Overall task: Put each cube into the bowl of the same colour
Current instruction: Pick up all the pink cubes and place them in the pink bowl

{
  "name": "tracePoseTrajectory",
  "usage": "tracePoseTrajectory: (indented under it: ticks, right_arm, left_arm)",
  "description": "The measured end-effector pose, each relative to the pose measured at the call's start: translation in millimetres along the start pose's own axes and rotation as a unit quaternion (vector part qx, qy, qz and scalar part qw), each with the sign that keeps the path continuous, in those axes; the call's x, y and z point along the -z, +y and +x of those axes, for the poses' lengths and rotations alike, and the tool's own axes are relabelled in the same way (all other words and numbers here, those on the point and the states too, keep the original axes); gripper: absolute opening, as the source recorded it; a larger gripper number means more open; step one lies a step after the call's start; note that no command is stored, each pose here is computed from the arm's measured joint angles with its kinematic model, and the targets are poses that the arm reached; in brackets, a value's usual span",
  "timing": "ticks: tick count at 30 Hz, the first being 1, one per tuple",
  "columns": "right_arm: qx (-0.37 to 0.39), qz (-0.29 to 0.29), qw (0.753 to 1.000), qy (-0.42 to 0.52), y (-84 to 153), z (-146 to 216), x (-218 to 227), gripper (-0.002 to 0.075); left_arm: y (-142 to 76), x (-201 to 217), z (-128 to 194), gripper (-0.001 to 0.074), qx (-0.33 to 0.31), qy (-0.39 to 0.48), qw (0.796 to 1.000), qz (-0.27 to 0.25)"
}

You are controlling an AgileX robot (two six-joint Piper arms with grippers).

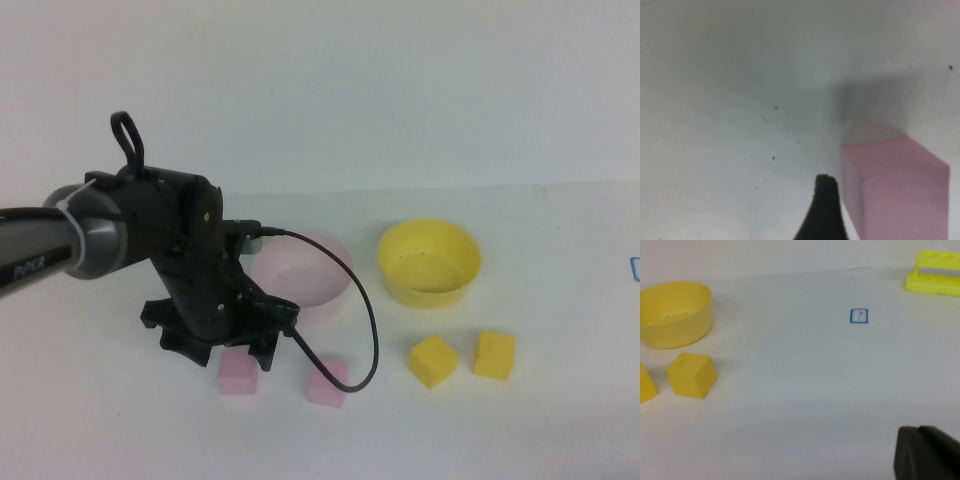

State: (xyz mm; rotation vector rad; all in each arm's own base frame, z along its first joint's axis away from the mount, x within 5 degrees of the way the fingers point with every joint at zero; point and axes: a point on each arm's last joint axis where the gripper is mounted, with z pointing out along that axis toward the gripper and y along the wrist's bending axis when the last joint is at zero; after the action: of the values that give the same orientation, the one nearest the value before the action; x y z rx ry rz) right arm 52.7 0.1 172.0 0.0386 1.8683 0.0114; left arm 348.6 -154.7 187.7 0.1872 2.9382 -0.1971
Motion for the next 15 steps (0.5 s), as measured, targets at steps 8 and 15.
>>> tracePoseTrajectory:
  ticks: [8,15]
  right_arm:
    - [0.000,0.000,1.000,0.000,0.0,0.0,0.0,-0.0001]
    - [0.000,0.000,1.000,0.000,0.0,0.0,0.0,-0.0001]
  left_arm:
    - [0.9,-10.5,-0.6,0.0340,-0.021,0.007,1.000,-0.004]
    - [-0.7,-5.9,-2.2,0.0226,-0.027,0.005,1.000,0.001]
